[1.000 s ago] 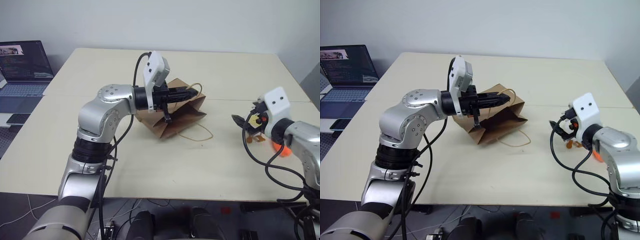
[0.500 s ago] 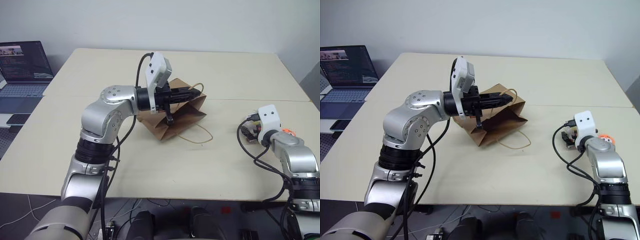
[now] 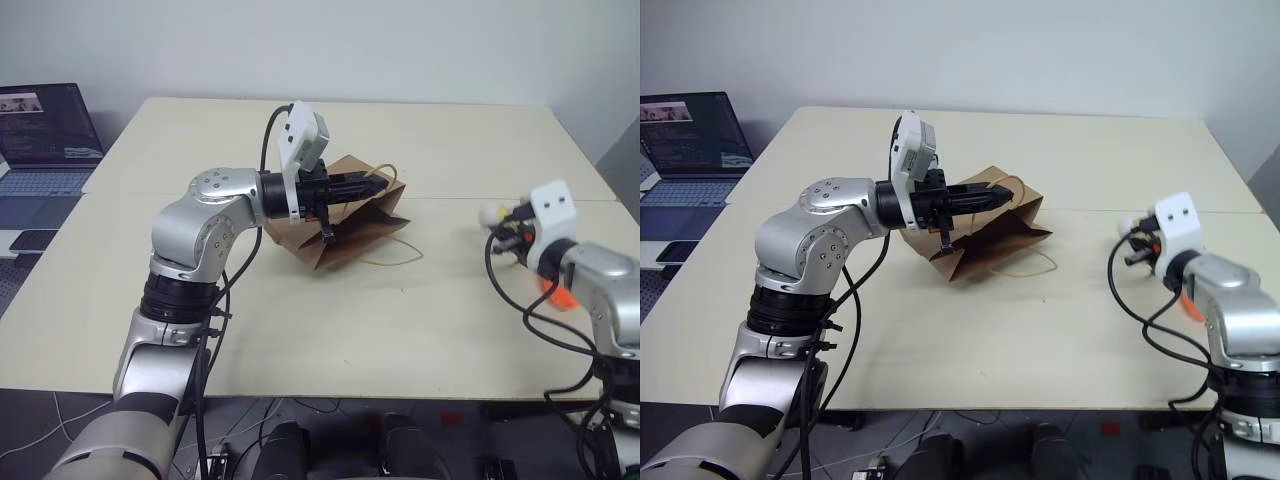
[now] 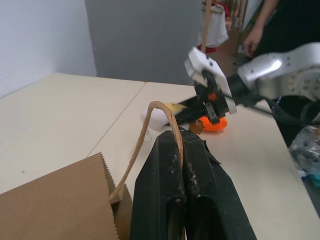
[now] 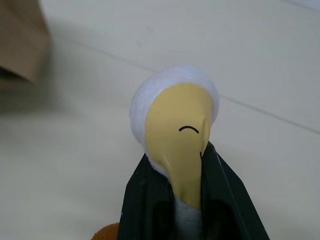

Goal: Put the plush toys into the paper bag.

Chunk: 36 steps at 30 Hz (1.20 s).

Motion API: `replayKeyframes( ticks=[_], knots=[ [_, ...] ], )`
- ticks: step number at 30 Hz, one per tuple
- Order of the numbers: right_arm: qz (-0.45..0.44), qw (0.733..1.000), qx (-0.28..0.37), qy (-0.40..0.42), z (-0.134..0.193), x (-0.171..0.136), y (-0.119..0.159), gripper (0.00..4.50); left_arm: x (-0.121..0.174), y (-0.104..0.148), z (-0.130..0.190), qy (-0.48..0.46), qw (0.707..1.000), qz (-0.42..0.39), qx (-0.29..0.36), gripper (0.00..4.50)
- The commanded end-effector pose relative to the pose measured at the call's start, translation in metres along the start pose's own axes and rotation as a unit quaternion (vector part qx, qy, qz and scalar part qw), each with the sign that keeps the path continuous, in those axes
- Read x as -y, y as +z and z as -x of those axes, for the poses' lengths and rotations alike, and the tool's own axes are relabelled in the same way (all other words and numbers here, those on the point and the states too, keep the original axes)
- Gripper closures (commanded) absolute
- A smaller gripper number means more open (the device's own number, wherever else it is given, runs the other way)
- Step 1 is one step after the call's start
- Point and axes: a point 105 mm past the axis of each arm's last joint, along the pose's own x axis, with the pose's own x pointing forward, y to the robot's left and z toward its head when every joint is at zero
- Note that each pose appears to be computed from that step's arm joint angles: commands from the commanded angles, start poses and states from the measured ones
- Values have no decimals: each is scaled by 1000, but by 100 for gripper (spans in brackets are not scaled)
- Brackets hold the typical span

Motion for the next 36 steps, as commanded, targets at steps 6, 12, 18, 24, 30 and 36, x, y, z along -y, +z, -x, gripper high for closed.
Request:
replayKeyframes(
  ticks=[6,12,18,24,30,36],
  knots=[
    [-137,988,40,56,-6,-39,33,436,4,20,0,-22,999,-6,44,450],
    [-155,985,23,77,-6,-68,13,436,-1,33,6,-15,997,12,75,450],
    [-126,981,39,140,11,-96,14,436,-4,28,7,-3,998,17,64,450],
    [-79,981,55,171,32,-85,25,436,-1,25,6,-10,998,22,59,450],
    [-47,964,37,259,46,-102,29,436,6,25,2,-32,998,23,57,450],
    [-91,965,2,247,21,-114,12,436,13,26,-1,-50,997,22,58,450]
  ],
)
